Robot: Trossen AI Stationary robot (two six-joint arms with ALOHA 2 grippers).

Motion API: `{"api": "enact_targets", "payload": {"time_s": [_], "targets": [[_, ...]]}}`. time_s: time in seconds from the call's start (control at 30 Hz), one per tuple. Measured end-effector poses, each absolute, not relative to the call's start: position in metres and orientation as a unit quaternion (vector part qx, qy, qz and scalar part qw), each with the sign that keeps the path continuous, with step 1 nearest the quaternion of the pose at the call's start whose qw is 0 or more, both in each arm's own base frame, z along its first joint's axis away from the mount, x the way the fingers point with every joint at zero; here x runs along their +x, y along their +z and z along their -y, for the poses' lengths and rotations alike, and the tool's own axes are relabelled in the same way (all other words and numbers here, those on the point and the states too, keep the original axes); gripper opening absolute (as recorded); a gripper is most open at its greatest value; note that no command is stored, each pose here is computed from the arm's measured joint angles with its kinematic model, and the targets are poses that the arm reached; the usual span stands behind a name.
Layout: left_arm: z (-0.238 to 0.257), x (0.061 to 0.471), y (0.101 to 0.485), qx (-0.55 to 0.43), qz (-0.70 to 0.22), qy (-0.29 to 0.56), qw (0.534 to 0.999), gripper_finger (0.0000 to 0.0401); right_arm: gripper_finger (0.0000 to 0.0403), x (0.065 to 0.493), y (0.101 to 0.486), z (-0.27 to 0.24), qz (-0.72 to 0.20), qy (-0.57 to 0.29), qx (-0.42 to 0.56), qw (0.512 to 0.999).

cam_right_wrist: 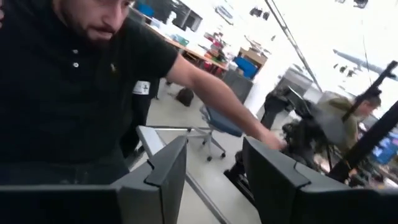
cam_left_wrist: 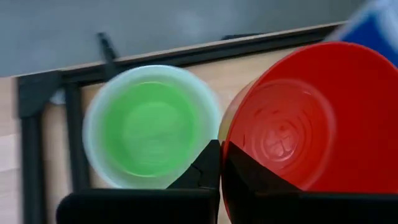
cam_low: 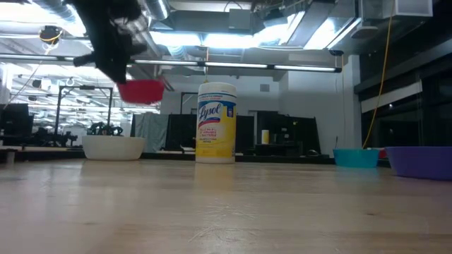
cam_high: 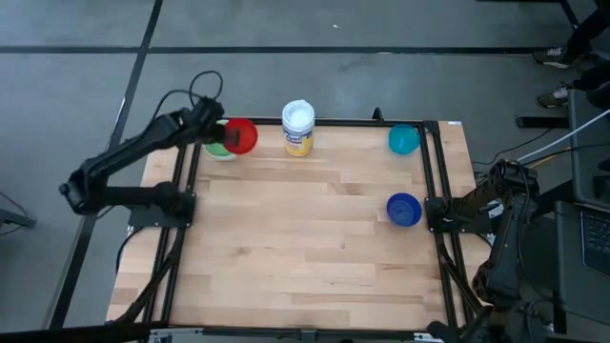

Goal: Nest bowls inside each other
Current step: Stack the red bowl on the green bowl

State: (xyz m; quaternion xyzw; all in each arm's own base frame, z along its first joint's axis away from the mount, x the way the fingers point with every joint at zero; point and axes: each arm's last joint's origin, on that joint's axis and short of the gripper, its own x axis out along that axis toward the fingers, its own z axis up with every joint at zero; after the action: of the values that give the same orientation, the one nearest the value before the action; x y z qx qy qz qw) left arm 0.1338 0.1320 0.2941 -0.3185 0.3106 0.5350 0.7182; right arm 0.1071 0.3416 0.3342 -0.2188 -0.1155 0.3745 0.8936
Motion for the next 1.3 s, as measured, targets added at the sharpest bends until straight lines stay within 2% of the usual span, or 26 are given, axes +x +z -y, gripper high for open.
{"api": "enact_targets", "payload": {"time_s": [0.27,0.5,0.8,1.03,1.3], "targets": [[-0.176,0.114,0.267,-0.32,-0.392,0.581,0.637,0.0002,0.016,0.087,0.339,-0.346,0.138,0.362,-0.222,0.895],[-0.179,0.121,0.26,-0.308,-0.408,0.598,0.617,0.0002,0.0159,0.081,0.34,-0.347,0.137,0.359,-0.222,0.896],[-0.193,0.131,0.247,-0.302,-0.417,0.654,0.554,0.001,0.0159,0.074,0.339,-0.348,0.134,0.364,-0.214,0.896],[-0.191,0.134,0.241,-0.28,-0.441,0.665,0.534,0.0043,0.0159,0.071,0.338,-0.349,0.128,0.37,-0.209,0.896],[-0.191,0.138,0.248,-0.265,-0.385,0.701,0.538,0.0067,0.0159,0.068,0.338,-0.35,0.13,0.375,-0.212,0.893]]}}
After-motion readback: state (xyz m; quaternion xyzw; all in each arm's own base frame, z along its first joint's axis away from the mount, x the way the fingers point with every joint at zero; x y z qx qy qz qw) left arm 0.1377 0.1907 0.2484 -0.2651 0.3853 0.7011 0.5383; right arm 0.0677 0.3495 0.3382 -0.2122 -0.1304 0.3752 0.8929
